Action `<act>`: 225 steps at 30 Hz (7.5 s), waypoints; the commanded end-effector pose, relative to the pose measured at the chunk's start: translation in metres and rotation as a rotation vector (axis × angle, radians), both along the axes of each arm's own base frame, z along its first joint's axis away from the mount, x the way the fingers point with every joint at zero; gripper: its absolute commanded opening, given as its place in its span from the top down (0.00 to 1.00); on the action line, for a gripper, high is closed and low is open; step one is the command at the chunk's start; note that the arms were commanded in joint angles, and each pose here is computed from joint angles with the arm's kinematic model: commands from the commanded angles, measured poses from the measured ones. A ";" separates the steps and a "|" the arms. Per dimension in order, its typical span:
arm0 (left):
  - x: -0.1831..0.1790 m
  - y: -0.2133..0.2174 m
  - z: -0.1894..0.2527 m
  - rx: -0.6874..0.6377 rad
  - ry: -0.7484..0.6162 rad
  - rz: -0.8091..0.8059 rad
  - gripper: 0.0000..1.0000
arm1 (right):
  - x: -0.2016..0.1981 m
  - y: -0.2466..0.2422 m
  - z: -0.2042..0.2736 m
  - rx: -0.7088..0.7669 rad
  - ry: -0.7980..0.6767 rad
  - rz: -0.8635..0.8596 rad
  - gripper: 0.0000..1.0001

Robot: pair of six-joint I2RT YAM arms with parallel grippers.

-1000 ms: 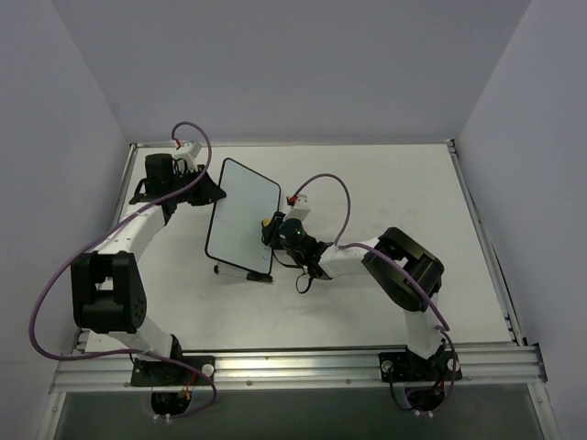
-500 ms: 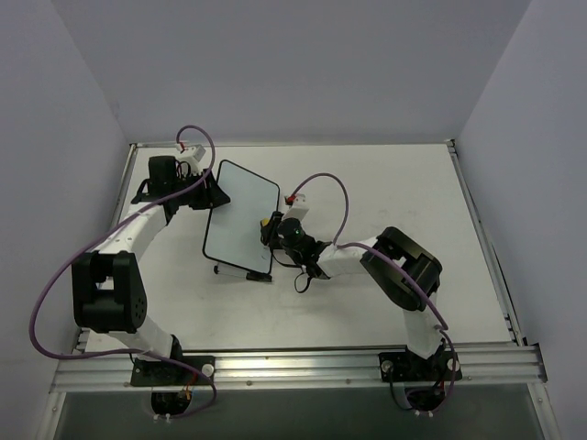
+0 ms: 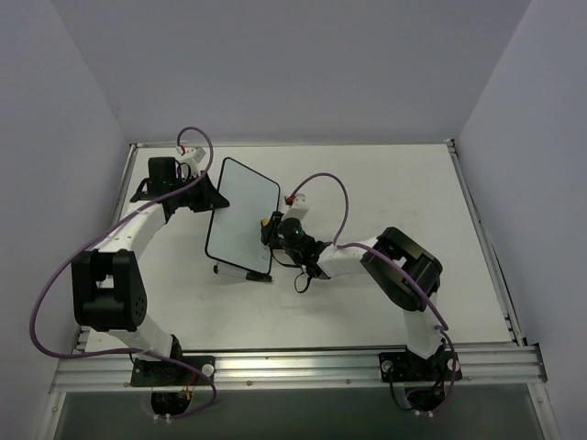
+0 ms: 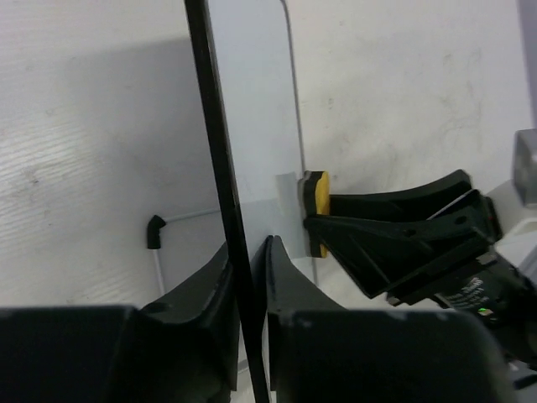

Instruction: Erase the whiteboard

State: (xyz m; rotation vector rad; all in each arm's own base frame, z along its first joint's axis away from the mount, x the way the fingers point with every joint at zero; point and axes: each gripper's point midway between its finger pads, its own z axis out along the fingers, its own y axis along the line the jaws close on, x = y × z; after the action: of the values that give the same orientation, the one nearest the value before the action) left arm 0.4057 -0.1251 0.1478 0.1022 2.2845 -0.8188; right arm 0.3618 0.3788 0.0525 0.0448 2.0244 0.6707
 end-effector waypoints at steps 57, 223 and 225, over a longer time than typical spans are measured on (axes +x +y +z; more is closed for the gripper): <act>-0.022 0.008 0.094 -0.287 0.043 -0.035 0.98 | -0.003 0.001 0.085 -0.023 -0.028 0.093 1.00; -0.048 -0.018 0.152 -0.542 -0.086 -0.164 0.98 | -0.017 0.043 0.073 -0.041 -0.006 0.166 1.00; -0.047 -0.018 0.153 -0.542 -0.088 -0.162 0.98 | -0.035 0.052 0.071 -0.030 0.004 0.193 1.00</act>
State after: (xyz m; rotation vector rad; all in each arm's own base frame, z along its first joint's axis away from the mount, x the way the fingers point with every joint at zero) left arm 0.3816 -0.1125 0.2298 -0.1941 2.0670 -1.2413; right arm 0.3748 0.4023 0.1325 -0.0720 2.0009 0.6538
